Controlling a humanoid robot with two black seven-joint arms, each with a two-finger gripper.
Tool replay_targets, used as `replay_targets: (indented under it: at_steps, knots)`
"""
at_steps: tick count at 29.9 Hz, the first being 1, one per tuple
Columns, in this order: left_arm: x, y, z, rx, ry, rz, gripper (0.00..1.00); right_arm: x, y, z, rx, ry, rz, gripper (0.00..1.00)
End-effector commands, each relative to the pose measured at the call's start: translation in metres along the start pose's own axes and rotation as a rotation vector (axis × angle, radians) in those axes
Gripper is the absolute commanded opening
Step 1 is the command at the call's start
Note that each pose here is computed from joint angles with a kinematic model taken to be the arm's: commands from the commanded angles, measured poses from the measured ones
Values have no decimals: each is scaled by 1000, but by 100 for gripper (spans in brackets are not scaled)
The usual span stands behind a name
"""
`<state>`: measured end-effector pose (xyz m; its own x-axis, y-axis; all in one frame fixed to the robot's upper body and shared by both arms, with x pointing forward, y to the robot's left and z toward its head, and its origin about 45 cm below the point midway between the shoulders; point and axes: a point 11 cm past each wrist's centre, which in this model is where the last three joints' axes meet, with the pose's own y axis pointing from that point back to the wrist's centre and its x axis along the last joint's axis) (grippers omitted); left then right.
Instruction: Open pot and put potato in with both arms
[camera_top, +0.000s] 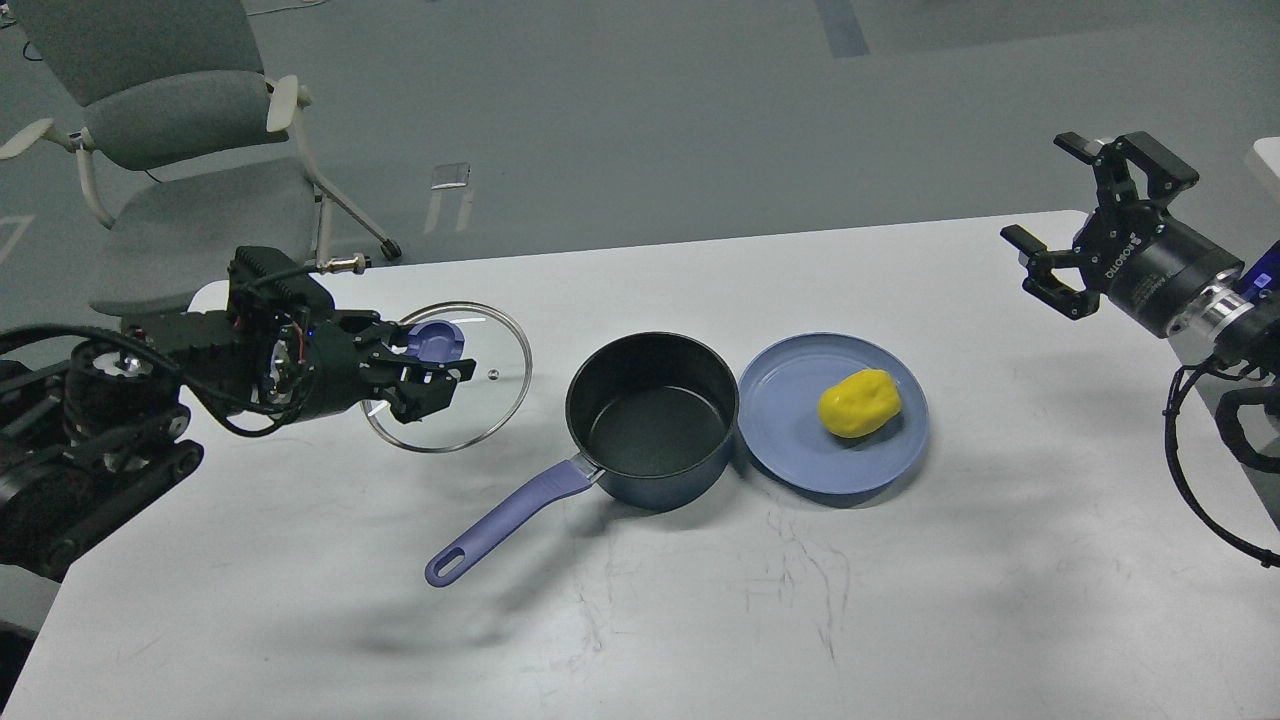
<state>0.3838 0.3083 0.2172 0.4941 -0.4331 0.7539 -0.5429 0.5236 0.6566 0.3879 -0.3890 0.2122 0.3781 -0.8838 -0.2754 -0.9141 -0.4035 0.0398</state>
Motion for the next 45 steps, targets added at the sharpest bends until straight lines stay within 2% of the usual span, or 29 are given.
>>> replay_targets:
  at_steps: [1, 5, 12, 33, 37, 38, 44, 45]
  knots:
    - [-18, -2, -10, 31, 30, -2, 32, 2, 2, -1, -1, 4, 4, 100]
    - [-35, 0, -24, 74, 74, -12, 33, 3, 3, -2, -1, 7, 6, 100]
    - [-67, -11, -21, 77, 128, -54, 33, 3, 3, -2, -1, 6, 7, 100]
    - [-88, -23, -18, 79, 167, -76, 44, 4, 3, -4, 4, 7, 11, 100]
    - [-95, -23, -17, 81, 177, -88, 60, 5, 4, -4, 4, 8, 12, 100]
    - [-96, -23, -17, 80, 178, -89, 67, 6, 4, -5, 4, 10, 14, 100]
    - [-101, -23, -16, 80, 187, -97, 77, 7, 5, -7, 6, 13, 15, 100]
    - [-102, -23, -16, 78, 190, -95, 82, 7, 5, -7, 6, 13, 15, 100]
